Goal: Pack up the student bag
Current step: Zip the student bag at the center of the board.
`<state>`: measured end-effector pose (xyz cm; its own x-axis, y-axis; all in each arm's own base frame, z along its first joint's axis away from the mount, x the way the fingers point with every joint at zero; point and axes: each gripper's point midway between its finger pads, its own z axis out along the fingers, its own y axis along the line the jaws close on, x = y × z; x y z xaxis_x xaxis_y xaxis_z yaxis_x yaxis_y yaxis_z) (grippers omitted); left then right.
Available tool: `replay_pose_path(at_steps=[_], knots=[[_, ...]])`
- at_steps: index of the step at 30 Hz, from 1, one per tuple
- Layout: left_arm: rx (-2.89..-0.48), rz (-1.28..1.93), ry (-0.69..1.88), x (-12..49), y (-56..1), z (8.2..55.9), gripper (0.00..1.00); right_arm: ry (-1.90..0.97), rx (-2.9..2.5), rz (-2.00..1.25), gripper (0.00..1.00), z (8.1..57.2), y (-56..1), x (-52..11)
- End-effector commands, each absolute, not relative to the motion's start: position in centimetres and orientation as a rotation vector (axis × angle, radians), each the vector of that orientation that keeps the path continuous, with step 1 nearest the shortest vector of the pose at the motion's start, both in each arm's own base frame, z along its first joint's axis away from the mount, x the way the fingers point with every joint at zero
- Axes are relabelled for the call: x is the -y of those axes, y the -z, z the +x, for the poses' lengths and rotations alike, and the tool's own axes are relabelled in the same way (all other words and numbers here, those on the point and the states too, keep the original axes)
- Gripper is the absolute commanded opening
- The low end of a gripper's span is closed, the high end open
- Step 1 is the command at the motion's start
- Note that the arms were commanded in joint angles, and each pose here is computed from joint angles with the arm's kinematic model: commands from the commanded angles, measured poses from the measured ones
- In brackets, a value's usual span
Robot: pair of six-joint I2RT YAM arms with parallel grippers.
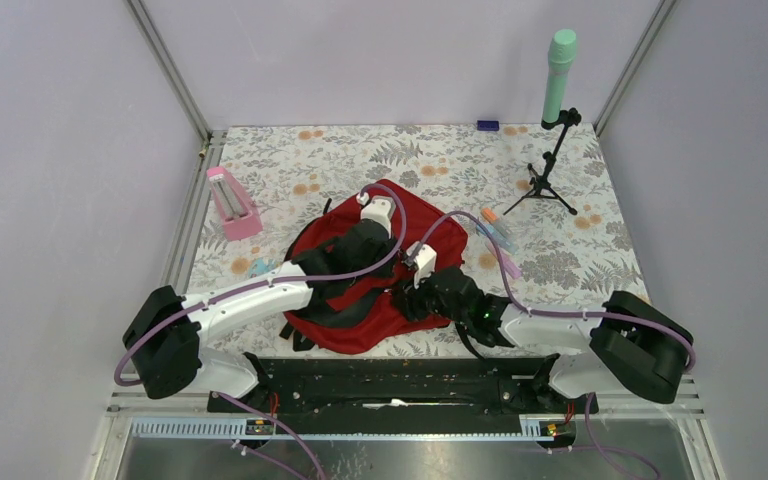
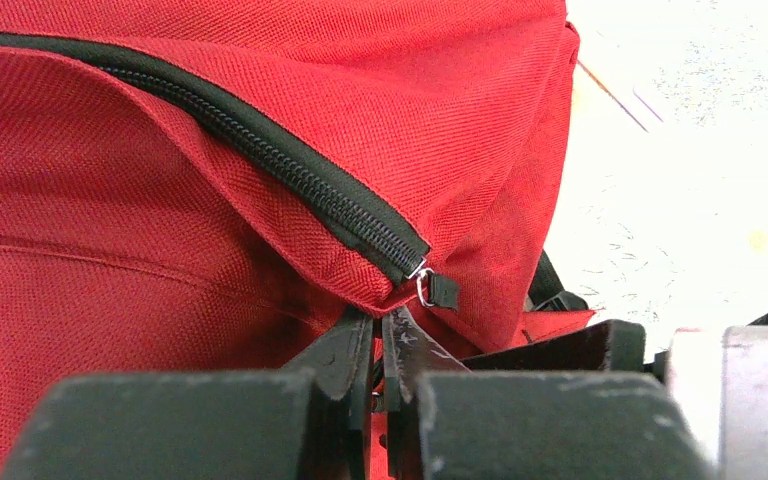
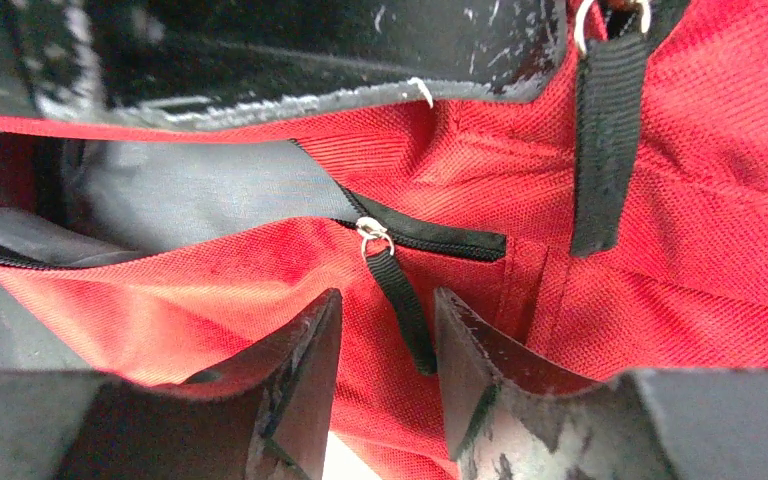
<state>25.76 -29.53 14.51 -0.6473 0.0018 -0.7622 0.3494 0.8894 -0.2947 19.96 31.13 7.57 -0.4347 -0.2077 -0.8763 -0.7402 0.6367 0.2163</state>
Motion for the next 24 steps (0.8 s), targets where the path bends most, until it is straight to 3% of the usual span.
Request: replay_pose_path(at_steps=[1, 5, 11, 24], knots=[[-2.083, 0.153, 0.648, 30.1, -18.9, 27.3, 0.0, -0.65, -1.934, -0.654, 0.43, 21.5, -8.0, -31.3], [-2.083, 0.145, 0.654, 30.0, -18.9, 27.3, 0.0, -0.532, -1.953, -0.575, 0.3, 22.6, -7.4, -30.2], [-2.091, 0.132, 0.659, 29.6, -18.4, 27.4, 0.0, -0.537, -1.949, -0.506, 0.0, 22.8, -8.0, -29.8], [-2.106, 0.126, 0.724, 31.0, -17.2, 28.0, 0.0, -0.909, -1.833, -0.584, 0.0, 15.3, -13.6, -36.2]])
